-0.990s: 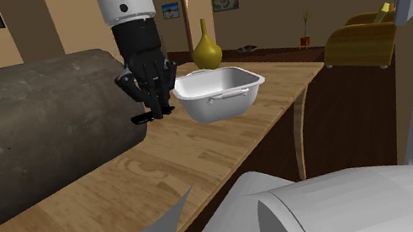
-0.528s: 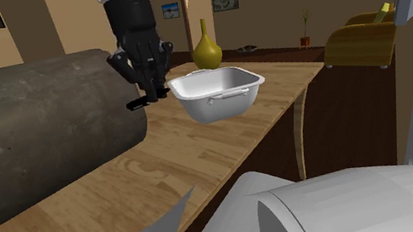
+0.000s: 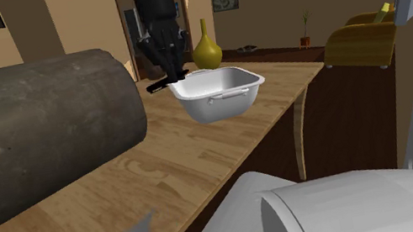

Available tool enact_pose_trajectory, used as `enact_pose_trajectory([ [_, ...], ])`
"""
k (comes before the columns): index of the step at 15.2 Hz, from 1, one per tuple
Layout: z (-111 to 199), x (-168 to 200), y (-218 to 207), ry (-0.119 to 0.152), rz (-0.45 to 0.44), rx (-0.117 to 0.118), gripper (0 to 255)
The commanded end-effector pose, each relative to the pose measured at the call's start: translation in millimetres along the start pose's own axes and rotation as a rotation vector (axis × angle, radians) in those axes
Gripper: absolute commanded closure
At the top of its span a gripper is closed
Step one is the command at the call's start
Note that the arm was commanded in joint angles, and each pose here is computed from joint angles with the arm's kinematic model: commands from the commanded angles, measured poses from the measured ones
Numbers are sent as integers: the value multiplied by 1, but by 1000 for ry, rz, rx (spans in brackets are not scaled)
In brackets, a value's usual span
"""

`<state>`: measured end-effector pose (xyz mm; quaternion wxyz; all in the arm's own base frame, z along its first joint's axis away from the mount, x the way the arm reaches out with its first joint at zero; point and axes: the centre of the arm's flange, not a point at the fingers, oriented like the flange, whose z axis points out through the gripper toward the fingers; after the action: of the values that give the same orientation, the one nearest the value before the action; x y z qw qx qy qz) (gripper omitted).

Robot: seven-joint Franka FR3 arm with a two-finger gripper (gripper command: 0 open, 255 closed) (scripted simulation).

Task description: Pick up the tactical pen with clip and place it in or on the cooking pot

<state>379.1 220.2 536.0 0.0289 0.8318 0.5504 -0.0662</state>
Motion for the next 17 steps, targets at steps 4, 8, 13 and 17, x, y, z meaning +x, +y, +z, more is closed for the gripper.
enact_pose_trajectory([
  [4,-6,15,64,0,0,-1,255],
  [8,-11,26,116,0,0,-1,255],
  [13,-17,40,180,0,0,-1,255],
  [17,-21,51,231,0,0,-1,255],
])
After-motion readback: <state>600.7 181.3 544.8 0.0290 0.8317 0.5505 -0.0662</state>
